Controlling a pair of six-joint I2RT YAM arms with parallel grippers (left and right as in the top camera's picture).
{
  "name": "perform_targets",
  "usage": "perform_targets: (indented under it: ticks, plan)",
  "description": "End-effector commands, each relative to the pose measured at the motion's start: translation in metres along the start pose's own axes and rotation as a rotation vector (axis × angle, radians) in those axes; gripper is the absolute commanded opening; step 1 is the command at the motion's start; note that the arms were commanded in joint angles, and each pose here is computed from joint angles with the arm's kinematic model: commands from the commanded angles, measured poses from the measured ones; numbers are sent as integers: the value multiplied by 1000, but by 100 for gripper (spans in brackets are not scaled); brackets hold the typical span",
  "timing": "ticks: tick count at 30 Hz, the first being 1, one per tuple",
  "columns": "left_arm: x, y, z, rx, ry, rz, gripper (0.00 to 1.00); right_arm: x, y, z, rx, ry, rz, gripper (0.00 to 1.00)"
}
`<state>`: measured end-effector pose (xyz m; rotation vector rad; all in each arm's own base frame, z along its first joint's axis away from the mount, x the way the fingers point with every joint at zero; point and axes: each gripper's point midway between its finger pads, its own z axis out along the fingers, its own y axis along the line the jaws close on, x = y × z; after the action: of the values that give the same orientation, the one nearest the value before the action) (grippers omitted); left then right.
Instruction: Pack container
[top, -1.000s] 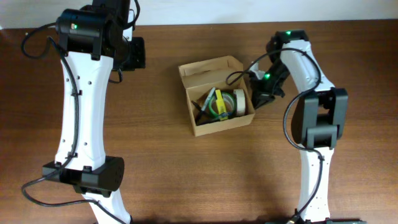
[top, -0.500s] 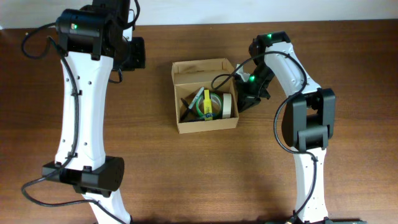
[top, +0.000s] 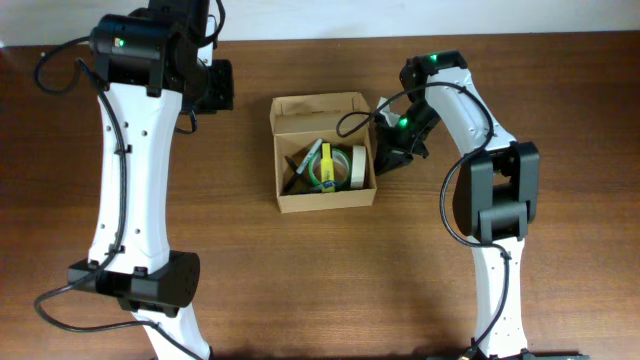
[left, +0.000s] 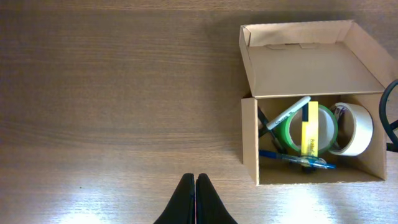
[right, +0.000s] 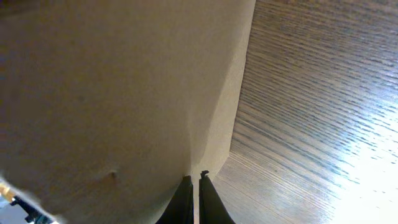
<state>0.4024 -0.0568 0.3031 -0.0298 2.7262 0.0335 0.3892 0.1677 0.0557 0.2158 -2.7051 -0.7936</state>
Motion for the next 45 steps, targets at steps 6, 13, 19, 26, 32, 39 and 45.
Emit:
perform_targets:
  ticks: [6, 13, 19, 26, 32, 39, 45]
  plan:
    - [1, 2, -17, 13, -36, -8, 2, -1, 24, 16, -28, 14, -8, 4]
    - [1, 7, -17, -15, -40, -4, 2, -2, 21, 20, 21, 13, -20, 4]
    - [-5, 16, -17, -73, -62, 49, 2, -4, -9, 7, 97, -6, 31, 35]
    - [-26, 27, -3, -126, -106, 40, 2, 1, -46, -19, 90, -24, 118, 54]
    - [-36, 49, 56, -101, -11, -17, 2, 13, -75, -51, 143, -54, 175, 56]
    - [-24, 75, 148, 32, 179, -128, 2, 28, -67, -114, 293, -205, 108, 62]
    - [-15, 65, 201, 276, 273, -235, 2, 57, -33, -193, 427, -436, 27, 67]
